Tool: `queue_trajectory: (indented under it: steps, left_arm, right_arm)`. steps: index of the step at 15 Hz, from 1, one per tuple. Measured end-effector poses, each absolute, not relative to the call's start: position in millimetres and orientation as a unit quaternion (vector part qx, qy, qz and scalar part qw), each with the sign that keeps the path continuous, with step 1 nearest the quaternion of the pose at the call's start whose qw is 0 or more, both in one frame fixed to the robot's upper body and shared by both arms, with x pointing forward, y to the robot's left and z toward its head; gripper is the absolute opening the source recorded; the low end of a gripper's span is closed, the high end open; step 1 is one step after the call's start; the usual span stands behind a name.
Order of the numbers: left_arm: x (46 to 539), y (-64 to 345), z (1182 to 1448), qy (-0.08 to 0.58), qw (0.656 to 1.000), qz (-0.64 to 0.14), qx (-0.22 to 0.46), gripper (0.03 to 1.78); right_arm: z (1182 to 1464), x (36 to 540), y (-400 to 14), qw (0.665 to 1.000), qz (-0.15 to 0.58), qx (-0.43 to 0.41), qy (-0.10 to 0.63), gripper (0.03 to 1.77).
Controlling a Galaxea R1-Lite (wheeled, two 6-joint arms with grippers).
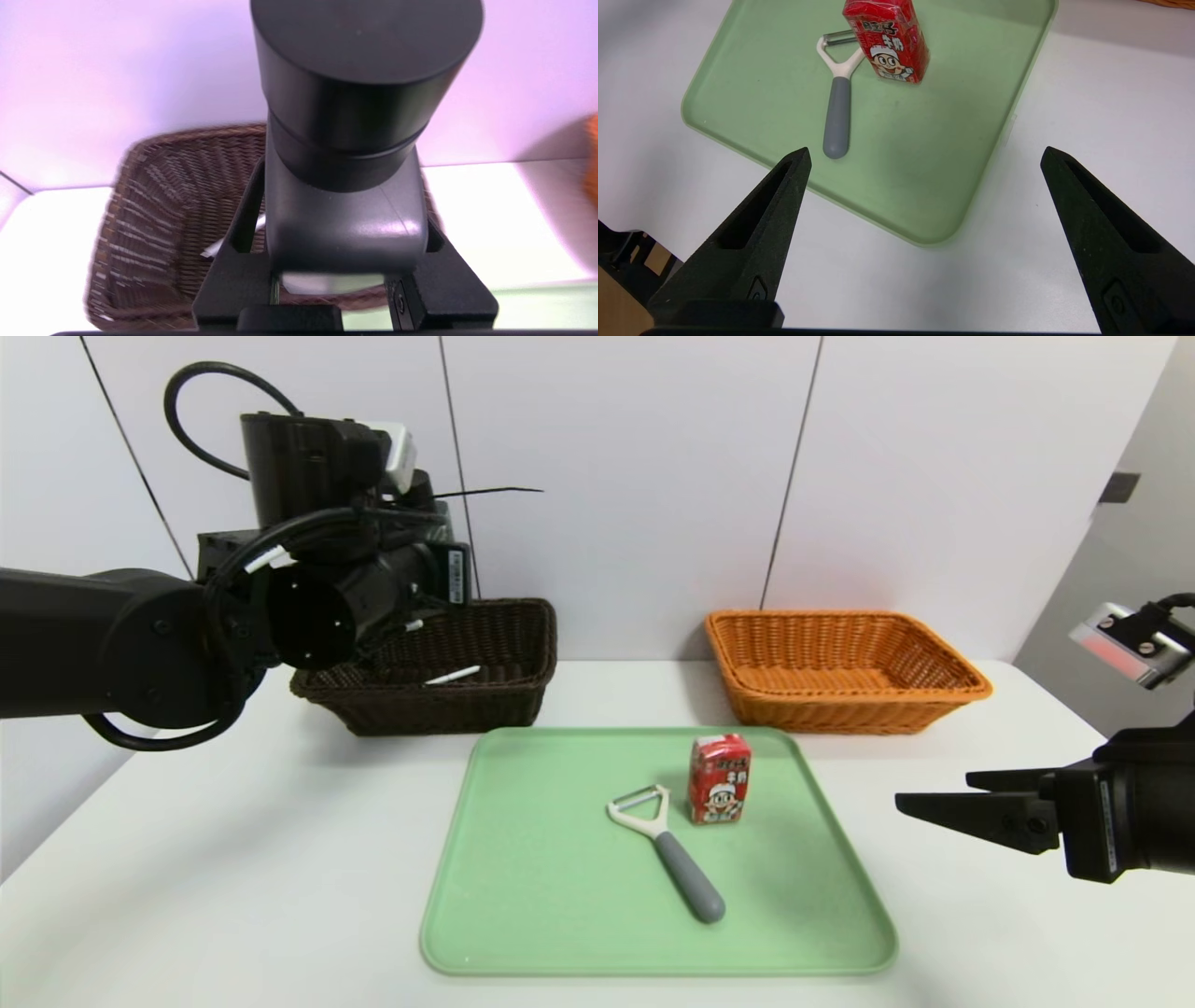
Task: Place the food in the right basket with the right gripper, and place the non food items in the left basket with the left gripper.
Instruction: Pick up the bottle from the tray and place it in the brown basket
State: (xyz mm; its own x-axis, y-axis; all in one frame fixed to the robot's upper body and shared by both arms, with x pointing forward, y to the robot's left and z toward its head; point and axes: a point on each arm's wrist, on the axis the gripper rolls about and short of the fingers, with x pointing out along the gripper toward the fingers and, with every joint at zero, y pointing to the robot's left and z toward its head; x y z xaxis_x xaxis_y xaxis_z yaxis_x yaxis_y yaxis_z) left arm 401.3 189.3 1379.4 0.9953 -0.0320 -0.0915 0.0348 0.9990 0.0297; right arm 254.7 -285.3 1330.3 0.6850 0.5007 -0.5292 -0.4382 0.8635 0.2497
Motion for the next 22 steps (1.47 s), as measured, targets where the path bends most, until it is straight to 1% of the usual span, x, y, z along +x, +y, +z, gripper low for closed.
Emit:
queue_trajectory:
  steps: [3,7,11,17,21,22]
  left_arm:
    - [420,222,1376,0.050,0.998,-0.022,0.030,0.61]
    - [442,243,1369,0.059,0.998,-0.018,0.031,0.61]
    - [464,242,1349,0.081,0.996,-0.016,0.036,0.61]
    - [495,241,1303,0.133,0.990,-0.005,0.046,0.61]
    - [504,239,1285,0.152,0.987,-0.007,0.050,0.61]
    - [505,239,1283,0.154,0.987,-0.007,0.051,0.77]
  right_arm:
    - [1331,255,-285,0.916,0.259,0.051,0.303,1.70]
    - [1328,254,-285,0.915,0.258,0.051,0.307,1.70]
    - [1328,253,-286,0.915,0.256,0.052,0.307,1.70]
    - [1325,253,-286,0.914,0.254,0.053,0.312,1.70]
    - [1324,254,-285,0.913,0.254,0.053,0.314,1.70]
    - [1324,254,-285,0.913,0.254,0.053,0.315,1.70]
